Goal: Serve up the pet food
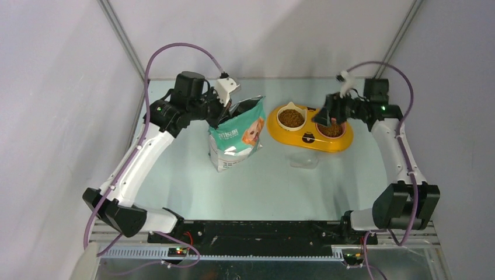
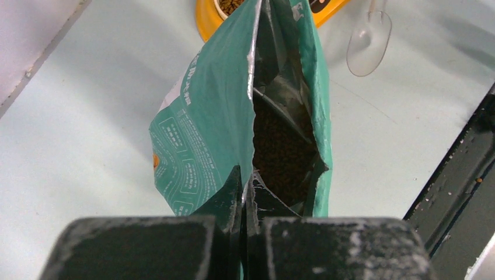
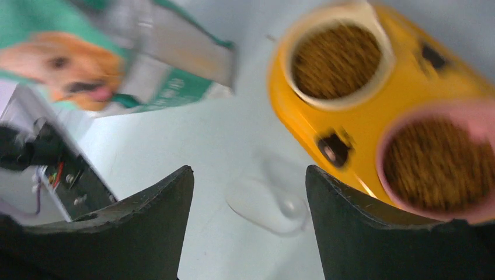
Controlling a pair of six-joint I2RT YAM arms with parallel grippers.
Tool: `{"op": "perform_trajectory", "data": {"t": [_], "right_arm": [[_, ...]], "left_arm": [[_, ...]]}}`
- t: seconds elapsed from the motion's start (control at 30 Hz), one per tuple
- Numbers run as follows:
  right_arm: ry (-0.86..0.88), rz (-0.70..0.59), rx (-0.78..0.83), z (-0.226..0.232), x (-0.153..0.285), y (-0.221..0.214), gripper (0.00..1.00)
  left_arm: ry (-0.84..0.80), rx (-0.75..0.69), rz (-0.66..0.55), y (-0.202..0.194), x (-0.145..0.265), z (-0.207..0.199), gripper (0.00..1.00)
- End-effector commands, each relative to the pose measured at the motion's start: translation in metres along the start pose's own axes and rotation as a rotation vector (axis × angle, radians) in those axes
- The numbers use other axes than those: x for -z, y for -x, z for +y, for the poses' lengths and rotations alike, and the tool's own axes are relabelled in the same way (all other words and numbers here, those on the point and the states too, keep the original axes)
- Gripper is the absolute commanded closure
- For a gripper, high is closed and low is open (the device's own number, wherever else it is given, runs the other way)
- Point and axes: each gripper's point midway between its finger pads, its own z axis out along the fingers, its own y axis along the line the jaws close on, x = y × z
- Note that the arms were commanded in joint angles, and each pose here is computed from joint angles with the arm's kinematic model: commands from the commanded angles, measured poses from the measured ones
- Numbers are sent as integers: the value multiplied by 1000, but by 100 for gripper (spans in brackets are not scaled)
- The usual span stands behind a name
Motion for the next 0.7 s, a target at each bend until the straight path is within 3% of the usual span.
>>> {"op": "perform_trajectory", "data": {"t": [0.0,0.33,0.67], "right_arm": [[316,8,419,84,-3,34,29],[512,-152,1013,174,-36,77,25],[679,-114,1254,235,-81,61,25]], "left_arm": [[-101,-113,-62,12,25,-24,100],[-219,-195,-98,18,40,-47,100],[-254,-235,-92,10,46,-55,100]]}}
